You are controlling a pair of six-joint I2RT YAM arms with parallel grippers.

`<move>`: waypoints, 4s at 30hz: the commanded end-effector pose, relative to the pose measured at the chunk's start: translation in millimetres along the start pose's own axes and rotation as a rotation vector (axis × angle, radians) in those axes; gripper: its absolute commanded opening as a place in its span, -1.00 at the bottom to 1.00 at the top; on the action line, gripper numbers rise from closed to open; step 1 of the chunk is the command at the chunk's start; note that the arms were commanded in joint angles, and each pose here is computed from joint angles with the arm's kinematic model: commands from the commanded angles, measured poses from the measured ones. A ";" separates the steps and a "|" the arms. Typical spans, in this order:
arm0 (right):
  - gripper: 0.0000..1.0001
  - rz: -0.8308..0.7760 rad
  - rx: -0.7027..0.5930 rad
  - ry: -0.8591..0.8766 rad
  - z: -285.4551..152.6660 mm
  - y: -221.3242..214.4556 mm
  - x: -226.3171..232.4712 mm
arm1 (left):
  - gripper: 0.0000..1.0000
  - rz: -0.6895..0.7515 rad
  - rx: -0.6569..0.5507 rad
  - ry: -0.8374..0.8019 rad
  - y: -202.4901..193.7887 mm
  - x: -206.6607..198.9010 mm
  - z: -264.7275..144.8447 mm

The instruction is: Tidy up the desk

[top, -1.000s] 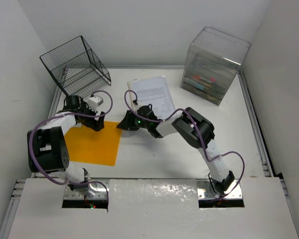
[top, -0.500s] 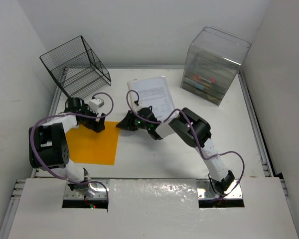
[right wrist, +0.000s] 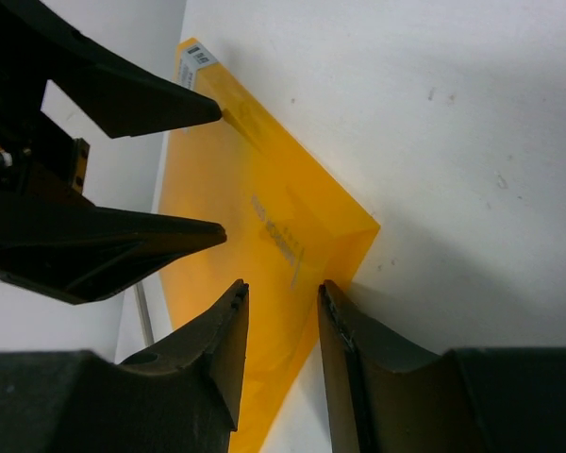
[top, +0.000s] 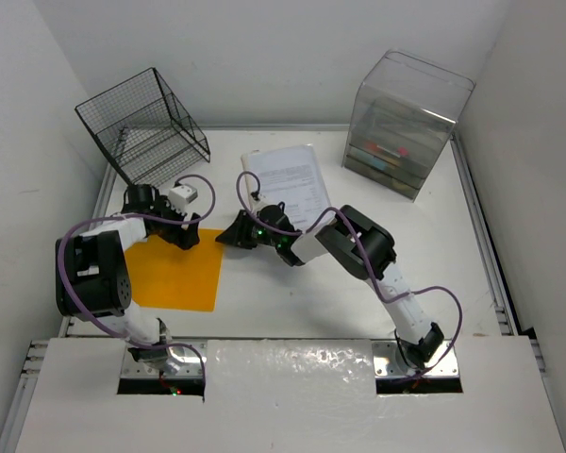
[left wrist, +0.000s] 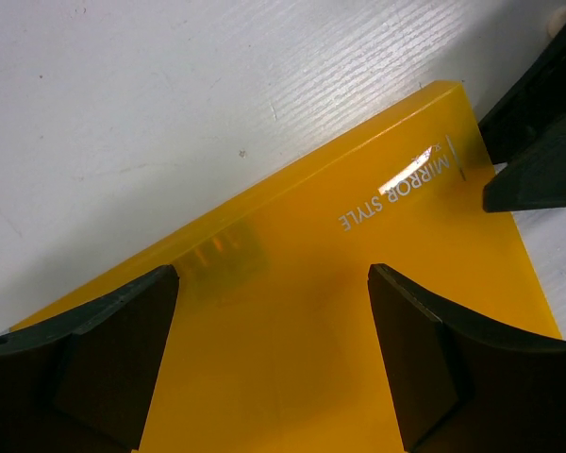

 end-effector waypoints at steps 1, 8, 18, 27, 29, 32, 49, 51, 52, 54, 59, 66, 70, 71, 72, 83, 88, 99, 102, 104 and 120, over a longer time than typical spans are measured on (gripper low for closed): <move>-0.31 0.005 -0.011 0.054 10.5 1.5 10.8 | 0.59 -0.019 0.014 -0.041 -9.3 -5.4 3.1; -0.32 0.002 -0.011 0.030 19.6 2.5 5.2 | 0.54 -0.014 0.017 -0.055 -8.4 -5.6 4.0; -1.00 0.032 -0.019 -0.028 30.5 -2.6 -17.3 | 0.51 -0.010 0.021 -0.070 -9.1 -7.1 4.2; -1.00 -0.336 -0.052 0.039 -9.8 14.5 16.9 | 0.68 0.273 -0.086 -0.060 47.1 -11.4 -53.6; -1.00 -0.406 -0.041 0.082 -15.6 17.1 29.3 | 0.75 0.373 -0.093 -0.069 58.8 -15.4 -71.8; -1.00 -0.498 -0.061 0.123 -23.1 25.8 45.9 | 0.87 0.494 -0.088 -0.079 74.2 -13.5 -86.6; -1.00 -0.696 -0.077 0.215 -41.2 43.8 86.0 | 0.94 0.742 -0.123 -0.307 87.3 -26.1 -77.7; -1.00 -0.715 -0.078 0.227 -44.6 44.1 90.4 | 0.94 0.747 -0.126 -0.305 91.5 -25.8 -74.0; -1.00 -0.719 -0.077 0.233 -45.4 43.9 91.7 | 0.95 0.744 -0.122 -0.314 91.1 -25.9 -70.9; -1.00 -0.730 -0.078 0.245 -46.9 45.5 95.2 | 0.94 0.750 -0.121 -0.324 94.2 -26.1 -67.0; -1.00 -0.738 -0.070 0.251 -47.1 44.4 97.9 | 0.95 0.737 -0.113 -0.368 98.1 -23.5 -56.7; -1.00 -0.772 -0.075 0.267 -51.9 45.4 103.8 | 0.94 0.747 -0.074 -0.436 86.1 -27.2 -47.3; -1.00 -0.793 -0.071 0.287 -54.2 45.6 108.4 | 0.94 0.758 -0.072 -0.452 84.3 -24.8 -40.4; -1.00 -0.793 -0.067 0.288 -54.0 45.4 108.7 | 0.94 0.756 -0.072 -0.459 84.8 -25.3 -39.7; -1.00 -0.796 -0.065 0.291 -54.1 45.1 108.8 | 0.94 0.757 -0.073 -0.461 87.5 -24.0 -38.6; -1.00 -0.853 -0.079 0.294 -65.0 50.4 118.8 | 0.56 0.779 -0.014 -0.577 62.8 -41.6 -28.9; -1.00 -0.889 -0.081 0.294 -70.8 51.4 121.5 | -0.18 0.768 -0.008 -0.623 60.4 -51.6 -37.9; -1.00 -0.913 -0.059 0.283 -87.6 42.9 115.5 | -1.00 0.674 -0.050 -0.531 69.1 -69.0 -70.2; -0.66 -0.899 -0.051 0.240 -95.9 42.8 108.8 | -1.00 0.612 -0.062 -0.494 74.9 -71.1 -76.2; -0.22 -0.895 -0.075 0.211 -102.7 48.1 109.4 | -1.00 0.558 -0.064 -0.460 77.6 -71.3 -79.1; 0.68 -0.756 -0.186 -0.217 -187.3 88.4 47.9 | -1.00 0.389 -0.175 -0.219 118.5 -55.5 -94.5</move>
Point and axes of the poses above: each gripper's point midway between its finger pads, its own z axis out along the fingers, its own x axis along the line the jaws close on, y = z × x, the point moved 4 cm from there along -z, back along the fingers, and after that the axes turned 1 degree about -z, right-handed, at the moved point
